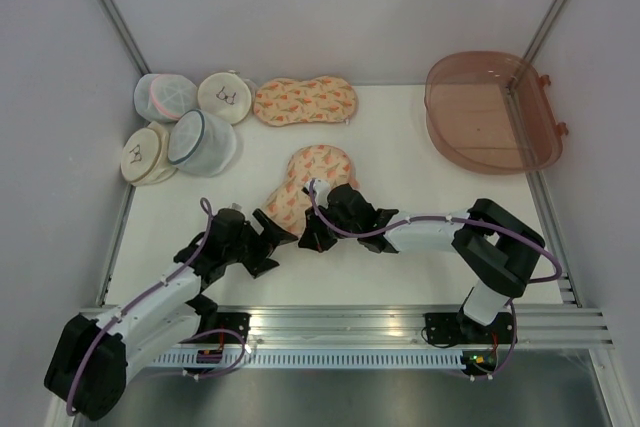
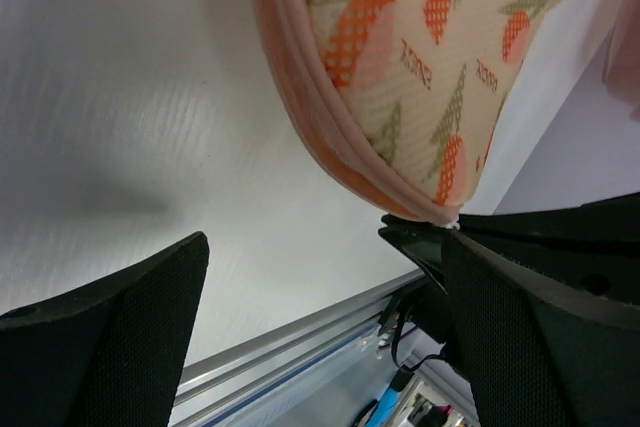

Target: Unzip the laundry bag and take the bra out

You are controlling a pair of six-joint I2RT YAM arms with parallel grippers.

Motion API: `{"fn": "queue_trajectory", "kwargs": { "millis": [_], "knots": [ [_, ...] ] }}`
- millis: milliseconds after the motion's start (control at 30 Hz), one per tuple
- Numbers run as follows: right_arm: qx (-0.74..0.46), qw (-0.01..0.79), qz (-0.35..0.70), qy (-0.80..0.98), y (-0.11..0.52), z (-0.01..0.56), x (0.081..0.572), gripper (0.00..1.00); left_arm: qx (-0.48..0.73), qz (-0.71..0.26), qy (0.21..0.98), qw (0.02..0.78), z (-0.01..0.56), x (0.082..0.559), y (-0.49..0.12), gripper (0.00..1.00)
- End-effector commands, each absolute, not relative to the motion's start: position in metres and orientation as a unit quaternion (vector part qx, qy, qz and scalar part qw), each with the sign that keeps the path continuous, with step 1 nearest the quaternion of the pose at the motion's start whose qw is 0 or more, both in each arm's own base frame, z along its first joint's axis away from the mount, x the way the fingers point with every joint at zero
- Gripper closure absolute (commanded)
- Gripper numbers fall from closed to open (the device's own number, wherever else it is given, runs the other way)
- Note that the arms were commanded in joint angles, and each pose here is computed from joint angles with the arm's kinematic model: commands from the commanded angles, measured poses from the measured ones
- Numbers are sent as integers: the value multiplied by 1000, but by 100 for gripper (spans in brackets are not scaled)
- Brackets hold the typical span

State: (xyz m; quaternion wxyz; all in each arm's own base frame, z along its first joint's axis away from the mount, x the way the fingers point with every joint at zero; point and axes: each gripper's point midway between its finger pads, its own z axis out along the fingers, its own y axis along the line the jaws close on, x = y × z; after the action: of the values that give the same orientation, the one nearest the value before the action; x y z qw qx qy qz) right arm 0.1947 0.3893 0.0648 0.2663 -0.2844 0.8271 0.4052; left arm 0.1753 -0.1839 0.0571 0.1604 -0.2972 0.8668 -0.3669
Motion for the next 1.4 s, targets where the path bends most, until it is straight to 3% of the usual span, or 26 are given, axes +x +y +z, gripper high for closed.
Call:
{"fn": "queue_trajectory", "kwargs": {
  "millis": [0, 300, 400, 500, 533, 567, 600, 733, 1033, 1367],
  "knots": [
    [-293, 302, 432, 797, 407, 93, 202, 99, -354, -379, 831, 202, 63, 206, -184, 1],
    [-308, 298, 425, 797, 402, 87, 193, 100, -368, -389, 808, 247, 84, 249, -193, 2],
    [-310, 298, 423, 797, 400, 86, 191, 100, -372, -389, 804, 253, 83, 255, -193, 9],
    [-312, 301, 422, 796, 398, 88, 191, 100, -373, -391, 800, 260, 81, 259, -194, 32],
    [-313, 301, 421, 796, 398, 87, 190, 100, -372, -392, 800, 261, 81, 259, -194, 52],
    [-312, 301, 417, 799, 396, 86, 191, 99, -372, -392, 800, 259, 80, 260, -195, 61],
    [-313, 301, 414, 800, 395, 85, 191, 100, -372, -391, 801, 259, 80, 261, -195, 79],
    [-313, 304, 400, 806, 392, 83, 194, 99, -370, -387, 803, 261, 81, 262, -195, 98],
    [-291, 304, 185, 888, 327, 50, 226, 100, -302, -345, 832, 311, 85, 277, -187, 98],
    [-253, 328, 69, 907, 289, 33, 253, 99, -126, -364, 878, 284, 89, 294, -220, 98]
  ]
}}
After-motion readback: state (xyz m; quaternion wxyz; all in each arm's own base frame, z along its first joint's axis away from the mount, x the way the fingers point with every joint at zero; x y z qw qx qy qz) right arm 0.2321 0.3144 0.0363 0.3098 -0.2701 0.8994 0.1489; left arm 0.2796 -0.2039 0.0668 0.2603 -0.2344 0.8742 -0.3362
